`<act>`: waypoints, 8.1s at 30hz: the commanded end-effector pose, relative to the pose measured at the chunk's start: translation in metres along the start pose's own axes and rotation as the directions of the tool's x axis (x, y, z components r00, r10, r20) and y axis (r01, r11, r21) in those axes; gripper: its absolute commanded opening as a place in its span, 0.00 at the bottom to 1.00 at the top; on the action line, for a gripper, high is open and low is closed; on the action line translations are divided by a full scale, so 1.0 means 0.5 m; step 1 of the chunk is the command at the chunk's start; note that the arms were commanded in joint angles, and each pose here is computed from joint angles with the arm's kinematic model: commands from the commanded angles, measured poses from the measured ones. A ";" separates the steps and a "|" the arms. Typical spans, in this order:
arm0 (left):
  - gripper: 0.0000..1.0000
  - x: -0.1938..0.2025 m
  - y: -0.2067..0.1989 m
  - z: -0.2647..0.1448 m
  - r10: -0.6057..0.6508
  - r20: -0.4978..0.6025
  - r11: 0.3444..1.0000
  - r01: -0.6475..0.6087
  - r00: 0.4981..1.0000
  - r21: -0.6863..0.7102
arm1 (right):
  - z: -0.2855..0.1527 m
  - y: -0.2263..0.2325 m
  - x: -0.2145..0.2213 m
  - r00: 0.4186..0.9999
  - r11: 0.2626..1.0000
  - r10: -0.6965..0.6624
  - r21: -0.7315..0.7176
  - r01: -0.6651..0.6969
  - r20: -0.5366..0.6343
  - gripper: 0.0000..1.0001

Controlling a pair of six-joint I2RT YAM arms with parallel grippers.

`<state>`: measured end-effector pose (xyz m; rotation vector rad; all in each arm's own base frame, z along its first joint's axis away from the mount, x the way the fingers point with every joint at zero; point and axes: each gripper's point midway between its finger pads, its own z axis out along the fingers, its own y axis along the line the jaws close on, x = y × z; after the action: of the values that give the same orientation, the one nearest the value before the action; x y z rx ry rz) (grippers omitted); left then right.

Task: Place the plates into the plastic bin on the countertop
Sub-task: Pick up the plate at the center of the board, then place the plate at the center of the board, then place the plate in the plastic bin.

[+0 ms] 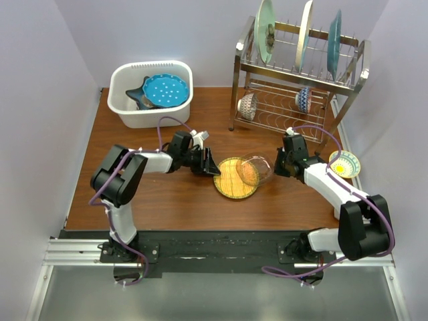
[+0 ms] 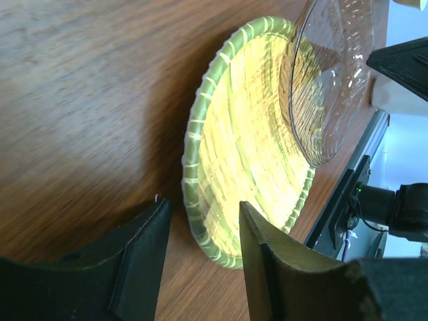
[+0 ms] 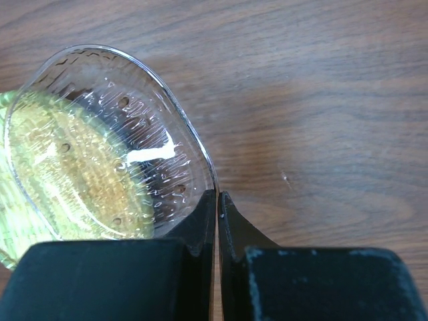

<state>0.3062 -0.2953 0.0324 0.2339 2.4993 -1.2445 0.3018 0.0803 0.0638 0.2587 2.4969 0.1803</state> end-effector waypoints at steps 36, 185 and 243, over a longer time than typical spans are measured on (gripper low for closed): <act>0.00 -0.057 0.044 -0.064 0.023 0.064 0.992 -0.015 0.998 -0.128 | -0.011 -0.005 -0.019 0.997 0.999 0.051 -0.019 -0.050 0.064 0.00; 0.00 -0.723 0.244 -0.581 -0.076 0.745 0.963 0.243 0.662 -0.118 | -0.005 0.032 0.012 1.000 0.990 -0.011 -0.140 0.011 -0.005 0.99; 0.74 -0.679 0.132 -0.649 0.039 0.800 0.970 0.169 0.599 -0.174 | -0.001 0.042 0.029 1.000 0.985 0.010 -0.173 -0.015 -0.027 0.99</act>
<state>0.5907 0.0156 0.2326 -0.5266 1.9298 -0.7616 0.2896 0.0999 0.0528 0.2043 2.5217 0.3709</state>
